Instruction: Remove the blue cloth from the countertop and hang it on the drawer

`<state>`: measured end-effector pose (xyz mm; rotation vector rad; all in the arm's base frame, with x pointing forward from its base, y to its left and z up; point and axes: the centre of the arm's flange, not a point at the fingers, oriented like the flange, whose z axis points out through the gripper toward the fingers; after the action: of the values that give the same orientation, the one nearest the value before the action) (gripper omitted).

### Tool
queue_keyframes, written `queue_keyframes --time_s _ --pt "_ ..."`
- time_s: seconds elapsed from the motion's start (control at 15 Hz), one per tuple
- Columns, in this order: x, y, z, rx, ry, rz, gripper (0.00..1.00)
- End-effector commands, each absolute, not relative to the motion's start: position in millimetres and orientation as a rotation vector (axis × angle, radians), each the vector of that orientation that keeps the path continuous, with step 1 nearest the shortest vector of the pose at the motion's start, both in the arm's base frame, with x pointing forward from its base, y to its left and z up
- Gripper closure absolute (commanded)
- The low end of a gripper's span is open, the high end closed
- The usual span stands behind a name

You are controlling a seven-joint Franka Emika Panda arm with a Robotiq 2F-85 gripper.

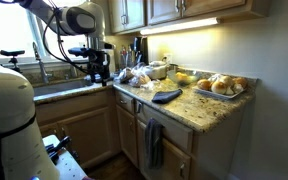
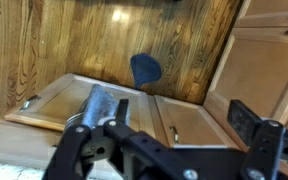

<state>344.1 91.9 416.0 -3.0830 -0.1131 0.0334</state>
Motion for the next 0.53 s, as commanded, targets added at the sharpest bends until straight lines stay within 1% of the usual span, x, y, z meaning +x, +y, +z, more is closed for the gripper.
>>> queue_keyframes --time_s 0.0,0.2,0.47 --pt "380 55 413 -3.115 -0.237 0.053 0.0" --pt "412 23 408 -3.105 -0.367 0.04 0.0" --pt "464 -12 400 -3.068 -0.441 -0.05 0.0"
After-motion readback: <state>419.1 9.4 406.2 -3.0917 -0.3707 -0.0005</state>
